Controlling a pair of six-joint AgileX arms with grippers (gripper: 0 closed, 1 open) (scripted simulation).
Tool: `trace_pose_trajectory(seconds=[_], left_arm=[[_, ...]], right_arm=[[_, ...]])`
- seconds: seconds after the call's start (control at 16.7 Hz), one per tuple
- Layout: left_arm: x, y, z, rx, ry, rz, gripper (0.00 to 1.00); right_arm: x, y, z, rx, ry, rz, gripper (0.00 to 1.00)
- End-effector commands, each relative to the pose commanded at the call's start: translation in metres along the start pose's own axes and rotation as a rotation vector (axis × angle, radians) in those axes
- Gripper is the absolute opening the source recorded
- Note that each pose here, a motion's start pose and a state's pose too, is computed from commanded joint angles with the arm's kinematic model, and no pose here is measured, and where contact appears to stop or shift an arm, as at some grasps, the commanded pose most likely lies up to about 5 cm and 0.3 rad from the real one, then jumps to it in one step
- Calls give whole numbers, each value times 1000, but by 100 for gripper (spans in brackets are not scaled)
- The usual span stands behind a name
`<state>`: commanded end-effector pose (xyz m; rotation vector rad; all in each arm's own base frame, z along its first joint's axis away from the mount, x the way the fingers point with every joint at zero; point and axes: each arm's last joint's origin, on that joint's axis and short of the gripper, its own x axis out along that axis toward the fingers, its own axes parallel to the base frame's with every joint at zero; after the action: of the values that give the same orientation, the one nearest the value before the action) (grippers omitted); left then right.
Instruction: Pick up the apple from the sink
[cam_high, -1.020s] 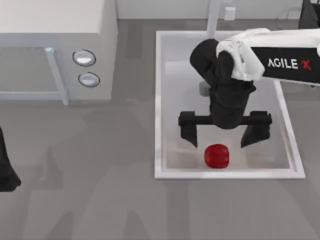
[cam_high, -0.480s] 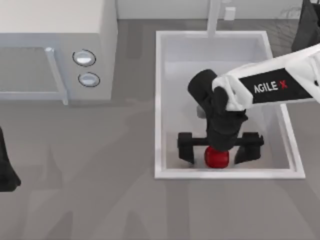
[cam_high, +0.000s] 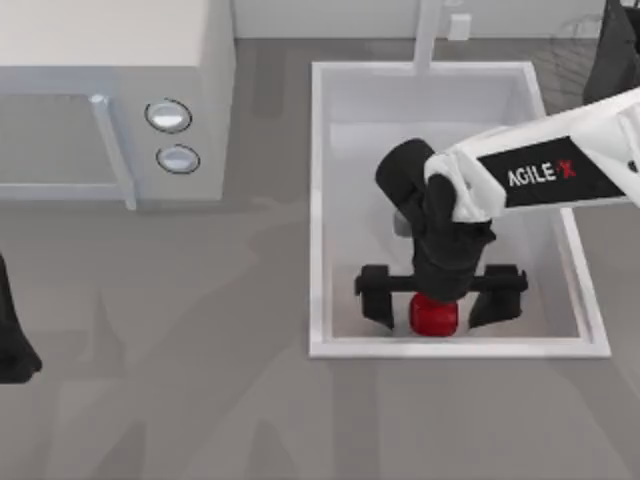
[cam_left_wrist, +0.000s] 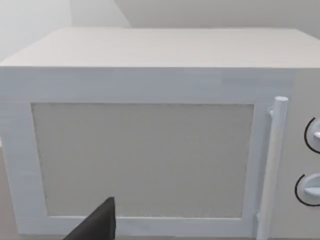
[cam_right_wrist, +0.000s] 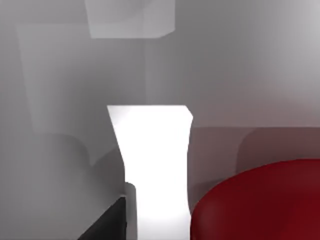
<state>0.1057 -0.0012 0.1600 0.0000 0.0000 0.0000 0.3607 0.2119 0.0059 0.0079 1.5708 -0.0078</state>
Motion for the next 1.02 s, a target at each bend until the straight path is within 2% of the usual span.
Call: trace_pose_trajectory(seconds=[0.42,0.9,0.96,1.02], left_arm=[[0,0,0,0,0,0,100],[0,0,0,0,0,0,100],[0,0,0,0,0,0,100],[0,0,0,0,0,0,100]], right_arm=[[0,0,0,0,0,0,2],[0,0,0,0,0,0,0],[-29,1,5,-8,-49,0,0],[-29,1,5,-8,-49,0,0]])
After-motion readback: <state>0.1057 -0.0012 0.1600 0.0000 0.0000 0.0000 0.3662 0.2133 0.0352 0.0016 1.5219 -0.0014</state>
